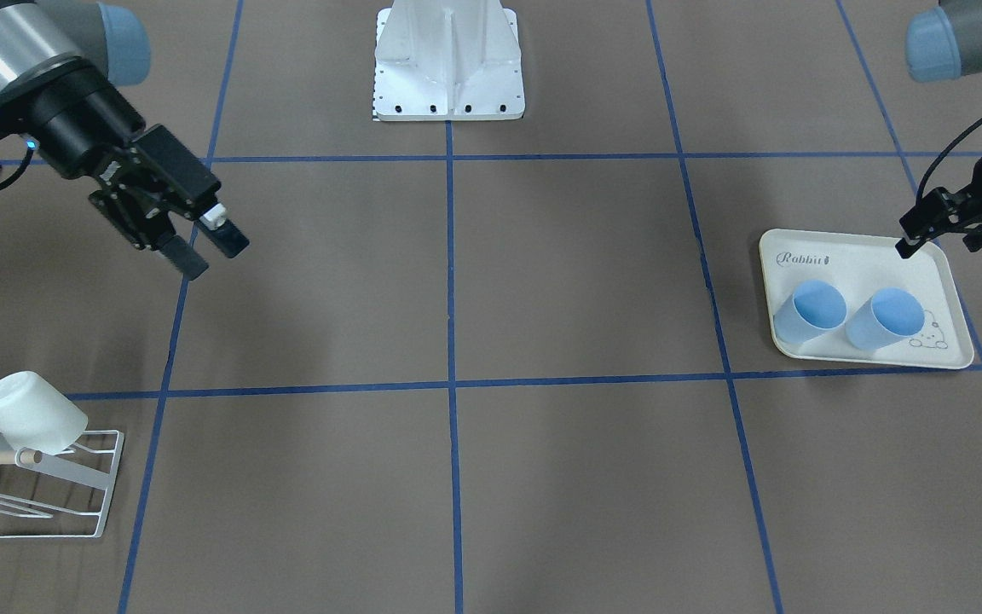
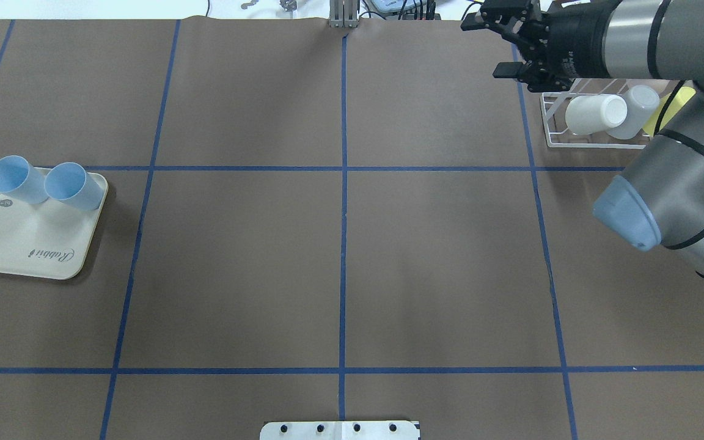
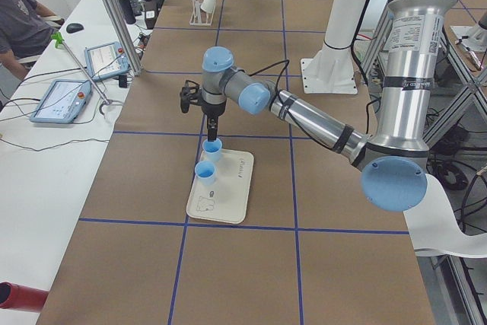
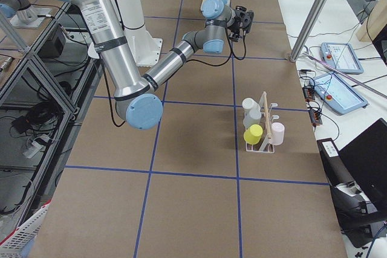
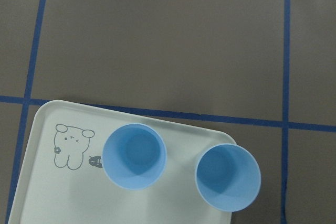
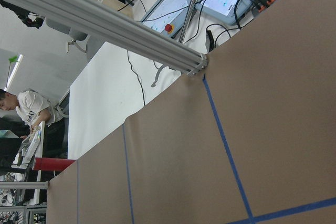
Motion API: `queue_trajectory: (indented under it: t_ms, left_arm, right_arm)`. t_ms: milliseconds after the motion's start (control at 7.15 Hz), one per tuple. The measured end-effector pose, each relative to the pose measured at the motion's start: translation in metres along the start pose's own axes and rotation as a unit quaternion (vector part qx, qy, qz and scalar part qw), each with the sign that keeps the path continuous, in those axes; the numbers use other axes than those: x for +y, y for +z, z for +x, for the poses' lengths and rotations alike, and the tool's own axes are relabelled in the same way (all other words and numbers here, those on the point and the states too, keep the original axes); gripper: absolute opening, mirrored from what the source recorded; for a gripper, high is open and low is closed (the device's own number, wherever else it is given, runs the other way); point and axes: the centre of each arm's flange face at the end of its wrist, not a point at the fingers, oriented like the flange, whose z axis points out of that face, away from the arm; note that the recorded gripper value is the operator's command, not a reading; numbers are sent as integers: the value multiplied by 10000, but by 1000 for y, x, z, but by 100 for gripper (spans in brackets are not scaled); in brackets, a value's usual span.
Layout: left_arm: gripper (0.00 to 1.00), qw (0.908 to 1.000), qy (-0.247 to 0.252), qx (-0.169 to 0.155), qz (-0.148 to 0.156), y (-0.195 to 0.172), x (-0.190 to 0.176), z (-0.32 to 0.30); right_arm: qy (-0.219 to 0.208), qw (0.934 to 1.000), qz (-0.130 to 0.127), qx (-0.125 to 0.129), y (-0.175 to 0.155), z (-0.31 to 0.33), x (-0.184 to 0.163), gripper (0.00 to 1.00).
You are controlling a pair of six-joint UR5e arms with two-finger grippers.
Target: Transfer IKEA cup to right arm and place on rack
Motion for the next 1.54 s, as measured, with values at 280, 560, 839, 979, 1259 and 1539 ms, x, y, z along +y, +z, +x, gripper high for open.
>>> queue_trajectory:
  t_ms: [280,560,839,979,1259,1539]
  left_arm:
    - [100,10000,28,27,2,40,-14,-31]
    - [100,10000,0,7,-33,65,-22,-50]
    - [100,10000,-19,-14,-59,81,-26,-61]
    - [100,10000,-31,-19,-64,87,-26,-66]
    - [100,9999,-51,-37,-90,95,-25,-69]
    - [99,9998,-1,-46,-177,107,-20,-63]
  right_arm:
    - [32,9997,-154,-161,15,-9,26,100]
    - [27,9996,-155,-224,23,-11,40,100]
    - [25,9996,-147,-236,26,-11,45,100]
    - [23,9996,-145,-232,27,-10,45,100]
    - [22,9996,-153,-224,28,-10,46,100]
    - [21,9996,-164,-219,29,-9,47,100]
